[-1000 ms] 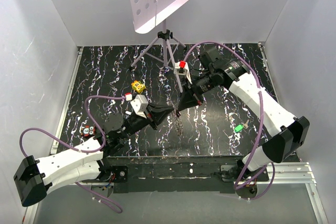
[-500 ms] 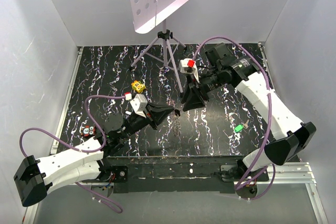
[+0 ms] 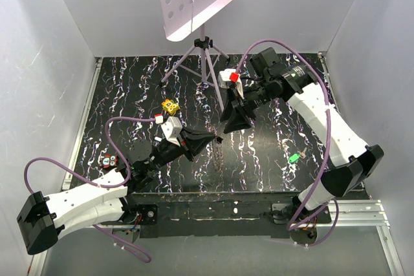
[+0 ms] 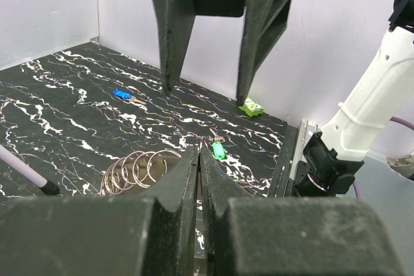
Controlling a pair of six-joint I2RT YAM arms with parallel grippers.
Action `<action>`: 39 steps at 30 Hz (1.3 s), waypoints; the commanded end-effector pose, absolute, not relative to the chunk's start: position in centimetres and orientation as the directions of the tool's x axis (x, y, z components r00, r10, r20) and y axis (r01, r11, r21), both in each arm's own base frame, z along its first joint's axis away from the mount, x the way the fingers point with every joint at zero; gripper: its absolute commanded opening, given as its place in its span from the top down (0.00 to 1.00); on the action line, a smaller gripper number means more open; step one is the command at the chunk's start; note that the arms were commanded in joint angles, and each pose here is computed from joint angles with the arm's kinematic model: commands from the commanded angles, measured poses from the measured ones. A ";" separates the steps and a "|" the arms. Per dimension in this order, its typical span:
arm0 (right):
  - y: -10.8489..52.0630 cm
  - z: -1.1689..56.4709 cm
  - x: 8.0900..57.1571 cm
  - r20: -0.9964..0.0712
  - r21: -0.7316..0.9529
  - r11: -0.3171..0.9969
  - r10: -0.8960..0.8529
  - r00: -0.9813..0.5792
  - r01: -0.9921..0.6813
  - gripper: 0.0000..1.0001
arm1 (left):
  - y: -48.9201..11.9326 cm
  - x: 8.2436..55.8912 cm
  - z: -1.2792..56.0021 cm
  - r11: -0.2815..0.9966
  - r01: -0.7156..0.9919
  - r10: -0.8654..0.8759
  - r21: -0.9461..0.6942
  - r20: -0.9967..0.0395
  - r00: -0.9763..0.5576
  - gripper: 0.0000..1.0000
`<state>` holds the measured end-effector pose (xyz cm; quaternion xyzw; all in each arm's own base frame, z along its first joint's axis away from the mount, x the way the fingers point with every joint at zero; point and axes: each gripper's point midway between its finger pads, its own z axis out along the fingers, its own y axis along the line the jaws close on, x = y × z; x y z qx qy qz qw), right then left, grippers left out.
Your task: Put the keys on the keyring
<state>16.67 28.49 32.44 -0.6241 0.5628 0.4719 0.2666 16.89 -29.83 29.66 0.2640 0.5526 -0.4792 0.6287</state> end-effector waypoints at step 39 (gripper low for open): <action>29.9 31.2 13.9 -0.871 0.280 -0.311 -0.480 -0.104 -0.908 0.99 | -29.1 16.4 32.4 0.378 0.894 -0.398 -0.240 -0.914 -0.077 1.00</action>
